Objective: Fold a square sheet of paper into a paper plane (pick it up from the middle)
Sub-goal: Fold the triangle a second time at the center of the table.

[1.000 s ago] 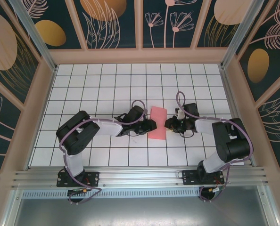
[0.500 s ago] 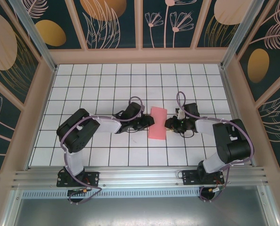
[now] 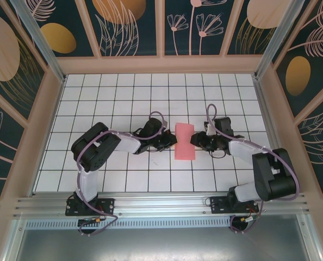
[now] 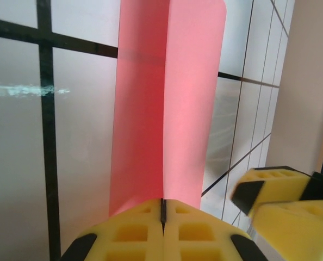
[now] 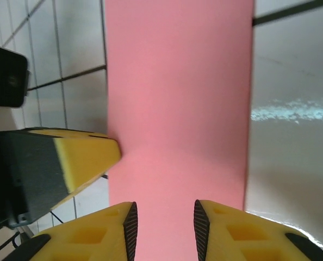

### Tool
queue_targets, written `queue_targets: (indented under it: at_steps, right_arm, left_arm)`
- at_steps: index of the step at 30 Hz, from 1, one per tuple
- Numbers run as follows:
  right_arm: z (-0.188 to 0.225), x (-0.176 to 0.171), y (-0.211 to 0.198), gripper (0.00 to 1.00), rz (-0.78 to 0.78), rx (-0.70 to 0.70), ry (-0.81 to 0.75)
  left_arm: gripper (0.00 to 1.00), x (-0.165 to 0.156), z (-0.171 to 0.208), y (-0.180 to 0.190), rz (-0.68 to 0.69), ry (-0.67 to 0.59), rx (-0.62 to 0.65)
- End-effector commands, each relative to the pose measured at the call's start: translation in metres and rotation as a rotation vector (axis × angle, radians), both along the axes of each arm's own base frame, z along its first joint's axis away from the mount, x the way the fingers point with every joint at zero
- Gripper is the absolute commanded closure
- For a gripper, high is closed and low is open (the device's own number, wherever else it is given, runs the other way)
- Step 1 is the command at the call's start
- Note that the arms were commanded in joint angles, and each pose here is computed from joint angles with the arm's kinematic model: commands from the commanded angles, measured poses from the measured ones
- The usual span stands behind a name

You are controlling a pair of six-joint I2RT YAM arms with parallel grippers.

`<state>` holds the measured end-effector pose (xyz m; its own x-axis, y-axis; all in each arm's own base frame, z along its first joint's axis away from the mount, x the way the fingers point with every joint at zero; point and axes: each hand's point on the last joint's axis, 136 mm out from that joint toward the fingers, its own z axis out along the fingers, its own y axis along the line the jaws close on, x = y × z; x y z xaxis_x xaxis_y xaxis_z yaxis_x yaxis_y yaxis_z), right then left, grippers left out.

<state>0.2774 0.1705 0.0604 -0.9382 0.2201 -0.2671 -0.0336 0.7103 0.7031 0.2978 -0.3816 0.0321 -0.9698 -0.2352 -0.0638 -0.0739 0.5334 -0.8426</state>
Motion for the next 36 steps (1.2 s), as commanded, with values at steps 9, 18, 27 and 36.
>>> queue_targets:
  at_steps: [9, 18, 27, 36]
  right_arm:
    - [0.046, 0.001, 0.017, 0.54, 0.061, -0.129, -0.373]
    - [0.061, -0.043, 0.07, 0.38, 0.301, -0.316, -0.8]
    - [0.033, -0.075, 0.104, 0.37, 0.489, -0.562, -0.951]
    - [0.015, -0.068, 0.119, 0.36, 0.495, -0.698, -0.975]
  left_arm:
    - [1.0, -0.012, 0.033, 0.027, 0.075, -0.001, -0.088]
    - [1.0, -0.03, 0.023, 0.053, 0.083, 0.051, -0.011]
    - [1.0, -0.024, 0.025, 0.048, 0.081, 0.051, 0.006]
    - [1.0, -0.022, 0.027, 0.047, 0.079, 0.051, 0.007]
